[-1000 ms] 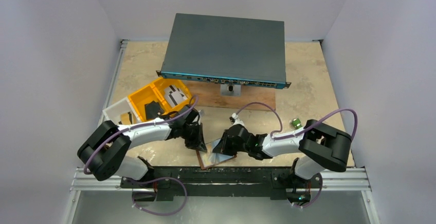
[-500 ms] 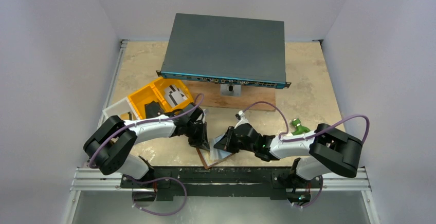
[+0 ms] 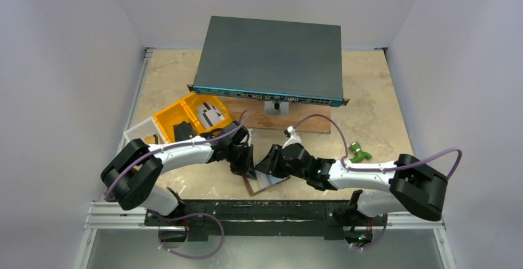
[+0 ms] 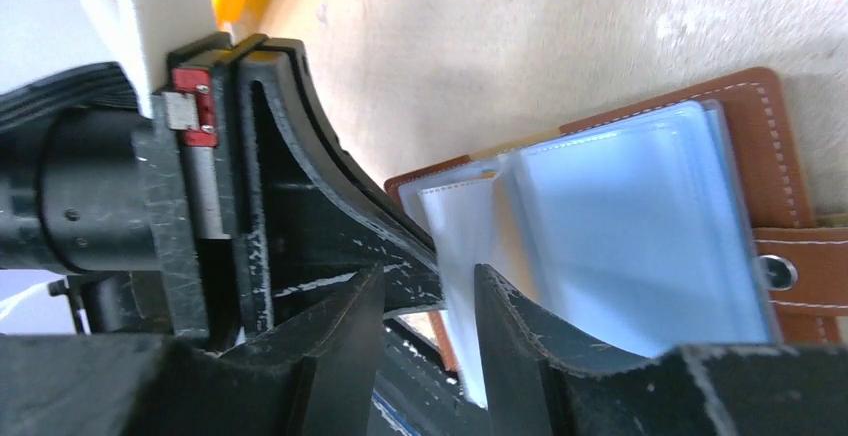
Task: Take the credit cards out of the card holder
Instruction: Remove the credit card from the card holder.
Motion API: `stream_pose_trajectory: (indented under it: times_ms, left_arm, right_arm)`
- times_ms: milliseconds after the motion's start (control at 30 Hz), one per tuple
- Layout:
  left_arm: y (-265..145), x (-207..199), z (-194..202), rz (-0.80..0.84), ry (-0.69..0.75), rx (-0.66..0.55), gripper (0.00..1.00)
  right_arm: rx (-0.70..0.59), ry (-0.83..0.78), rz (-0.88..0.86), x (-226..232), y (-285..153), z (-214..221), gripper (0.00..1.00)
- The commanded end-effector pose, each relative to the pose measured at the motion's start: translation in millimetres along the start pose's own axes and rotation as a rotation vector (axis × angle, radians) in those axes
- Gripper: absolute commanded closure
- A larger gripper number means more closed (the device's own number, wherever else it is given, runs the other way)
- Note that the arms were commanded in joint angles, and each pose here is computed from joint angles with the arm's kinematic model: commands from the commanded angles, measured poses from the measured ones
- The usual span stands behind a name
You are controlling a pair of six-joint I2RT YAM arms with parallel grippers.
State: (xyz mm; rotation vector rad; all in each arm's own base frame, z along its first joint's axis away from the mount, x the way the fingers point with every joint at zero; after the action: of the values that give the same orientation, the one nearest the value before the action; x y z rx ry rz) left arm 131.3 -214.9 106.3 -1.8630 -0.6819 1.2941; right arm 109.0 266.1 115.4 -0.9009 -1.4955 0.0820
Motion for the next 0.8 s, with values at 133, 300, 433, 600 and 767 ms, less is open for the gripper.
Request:
stream_pose_trajectory:
  times_ms: [133, 300, 433, 600, 767]
  left_arm:
    - [-4.3, -27.6, -24.6, 0.071, 0.071, -0.059, 0.96]
    - [4.8, -38.5, -39.4, 0.082, 0.078, -0.062, 0.93]
    - [11.9, -44.7, -49.6, 0.084, 0.079, -0.060, 0.93]
    - [20.7, -49.4, -58.6, 0.081, 0.073, -0.054, 0.90]
    - [15.6, -44.0, -57.1, -0.001, 0.038, -0.091, 0.90]
  right_arm:
    - [-0.152, -0.032, 0.056, 10.6, -29.8, -19.8, 0.60]
    - [-0.189, -0.042, 0.083, 4.3, -41.8, -23.8, 0.57]
    - [-0.212, -0.054, 0.115, 0.6, -47.7, -26.6, 0.53]
    - [-0.249, -0.088, 0.158, -2.5, -52.4, -31.2, 0.54]
    - [-0.195, -0.139, 0.126, 2.5, -48.0, -27.1, 0.62]
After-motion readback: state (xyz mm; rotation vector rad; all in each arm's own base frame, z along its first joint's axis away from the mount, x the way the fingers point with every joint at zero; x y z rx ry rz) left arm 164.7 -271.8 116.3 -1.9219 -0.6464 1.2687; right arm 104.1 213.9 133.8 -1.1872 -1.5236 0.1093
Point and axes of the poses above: each gripper's point midway between its finger pads, its own y axis out along the fingers, its own x axis along the line the jaws close on, z = x × y, the point moved 9 cm from there along -y, back along the fingers, and after that the axes turned 13 degrees about y, right-handed, at the moved point
